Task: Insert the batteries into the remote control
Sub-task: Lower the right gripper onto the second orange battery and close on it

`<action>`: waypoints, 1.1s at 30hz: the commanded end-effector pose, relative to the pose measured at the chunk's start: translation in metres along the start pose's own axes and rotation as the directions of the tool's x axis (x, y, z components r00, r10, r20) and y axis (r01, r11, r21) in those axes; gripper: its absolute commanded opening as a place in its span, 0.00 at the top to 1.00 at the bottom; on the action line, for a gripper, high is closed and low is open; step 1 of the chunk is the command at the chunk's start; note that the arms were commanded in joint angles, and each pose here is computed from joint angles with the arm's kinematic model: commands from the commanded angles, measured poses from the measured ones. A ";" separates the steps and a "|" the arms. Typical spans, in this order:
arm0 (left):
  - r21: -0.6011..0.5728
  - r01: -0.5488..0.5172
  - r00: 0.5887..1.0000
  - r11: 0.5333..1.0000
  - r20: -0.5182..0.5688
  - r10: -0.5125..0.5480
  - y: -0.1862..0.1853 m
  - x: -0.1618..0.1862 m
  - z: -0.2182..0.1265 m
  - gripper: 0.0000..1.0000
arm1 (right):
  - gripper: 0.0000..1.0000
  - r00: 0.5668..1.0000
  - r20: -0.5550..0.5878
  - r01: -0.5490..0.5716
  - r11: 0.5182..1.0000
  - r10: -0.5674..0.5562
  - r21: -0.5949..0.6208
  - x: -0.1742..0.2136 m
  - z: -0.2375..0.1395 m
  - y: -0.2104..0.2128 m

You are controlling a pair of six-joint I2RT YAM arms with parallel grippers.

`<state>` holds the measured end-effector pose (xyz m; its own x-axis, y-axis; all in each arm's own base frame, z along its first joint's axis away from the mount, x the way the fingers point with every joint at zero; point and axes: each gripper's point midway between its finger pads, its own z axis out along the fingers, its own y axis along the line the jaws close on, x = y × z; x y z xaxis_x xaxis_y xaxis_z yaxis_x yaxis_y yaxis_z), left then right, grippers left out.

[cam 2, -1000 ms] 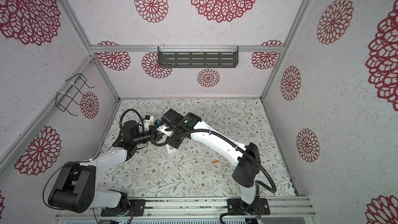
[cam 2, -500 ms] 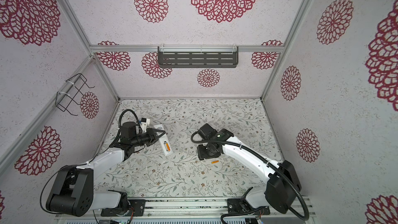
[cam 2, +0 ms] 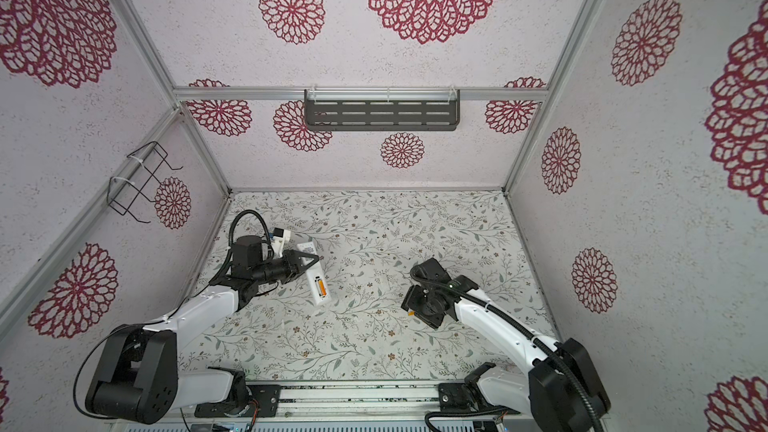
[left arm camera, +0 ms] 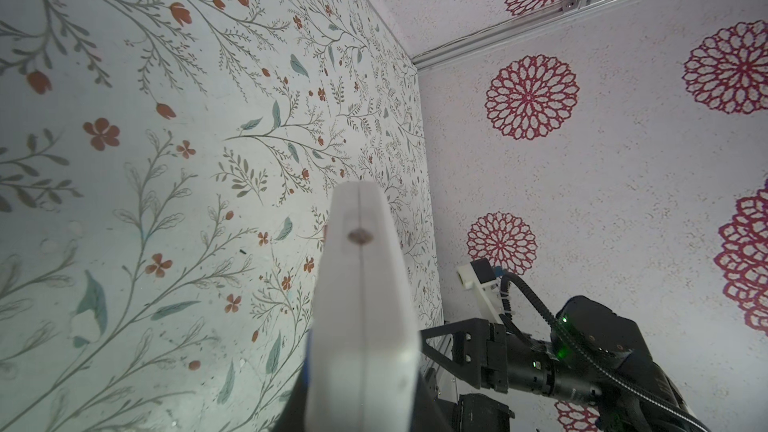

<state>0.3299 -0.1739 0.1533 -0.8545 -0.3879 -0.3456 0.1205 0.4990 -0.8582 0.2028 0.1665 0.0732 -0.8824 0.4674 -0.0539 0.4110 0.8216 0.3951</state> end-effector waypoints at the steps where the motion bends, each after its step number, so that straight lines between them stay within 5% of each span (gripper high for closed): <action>1: 0.039 -0.066 0.998 0.997 0.007 0.065 -0.017 -0.004 -0.004 1.00 | 0.32 0.993 0.046 -0.108 0.994 0.109 -0.017 -0.010 0.008 0.002; 19: 0.051 -0.063 0.998 0.997 0.034 0.061 -0.006 -0.020 -0.007 1.00 | 0.38 0.993 0.045 -0.116 0.989 0.112 0.095 -0.026 0.039 -0.014; 33: 0.077 -0.019 0.998 0.997 0.055 0.015 0.005 -0.027 -0.013 1.00 | 0.84 0.999 0.004 -0.054 0.980 0.054 0.193 -0.020 0.050 -0.032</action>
<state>0.3439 -0.1510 0.1575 -0.8305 -0.4251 -0.3599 0.1391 0.4675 -0.8730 0.2221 0.1568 0.0193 -0.8475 0.5302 -0.0253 0.5045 0.8195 0.2720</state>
